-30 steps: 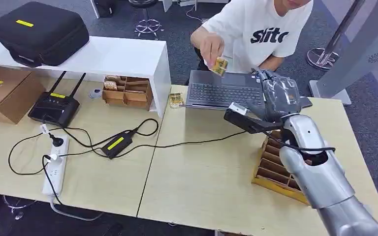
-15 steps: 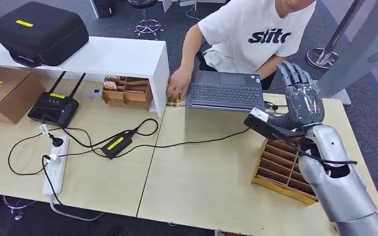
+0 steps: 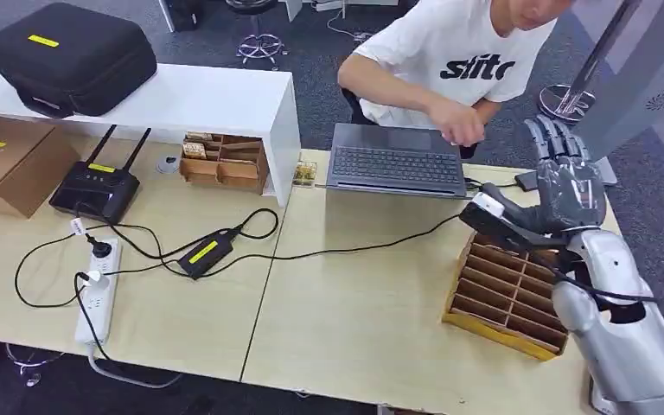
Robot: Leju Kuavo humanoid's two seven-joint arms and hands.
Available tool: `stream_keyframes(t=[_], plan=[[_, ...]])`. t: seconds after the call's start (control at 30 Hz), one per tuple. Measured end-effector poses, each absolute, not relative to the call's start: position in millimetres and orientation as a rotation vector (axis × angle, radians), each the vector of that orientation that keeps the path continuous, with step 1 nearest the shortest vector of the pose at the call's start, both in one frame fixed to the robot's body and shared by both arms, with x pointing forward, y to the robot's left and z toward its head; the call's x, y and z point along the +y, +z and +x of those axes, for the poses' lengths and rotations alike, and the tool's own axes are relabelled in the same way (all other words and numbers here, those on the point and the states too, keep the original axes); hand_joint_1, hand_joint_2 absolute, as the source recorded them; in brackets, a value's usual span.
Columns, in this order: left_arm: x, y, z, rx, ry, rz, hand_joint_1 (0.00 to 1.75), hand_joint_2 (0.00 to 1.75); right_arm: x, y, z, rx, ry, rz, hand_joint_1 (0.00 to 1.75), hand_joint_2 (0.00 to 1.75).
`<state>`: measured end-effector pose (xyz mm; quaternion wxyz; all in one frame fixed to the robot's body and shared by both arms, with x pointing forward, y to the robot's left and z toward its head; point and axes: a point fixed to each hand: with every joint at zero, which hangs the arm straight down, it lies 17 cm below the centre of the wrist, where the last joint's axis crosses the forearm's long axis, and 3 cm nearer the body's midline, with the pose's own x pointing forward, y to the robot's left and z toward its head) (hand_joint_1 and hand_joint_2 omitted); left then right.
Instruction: Pass the card to the sensor for recognition and then transmit it.
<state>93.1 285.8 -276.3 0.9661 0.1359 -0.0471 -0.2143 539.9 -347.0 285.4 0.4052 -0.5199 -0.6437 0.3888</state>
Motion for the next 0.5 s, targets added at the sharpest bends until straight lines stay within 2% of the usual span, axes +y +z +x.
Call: stream_keyframes(t=[0.13,0.17,0.5], plan=[[285.9,-276.3,93.1,-0.095,-0.433,0.275,0.00,1.75,-368.9,268.6,537.9,-1.561,0.988,-1.317,0.00,0.00],[286.2,-276.3,93.1,-0.095,-0.433,0.276,0.00,1.75,-373.6,263.9,536.9,-1.547,0.991,-1.317,0.00,1.75],[286.3,-276.3,93.3,-0.098,-0.427,0.276,0.00,1.75,-399.2,238.6,532.7,-1.459,1.009,-1.327,0.00,1.75]])
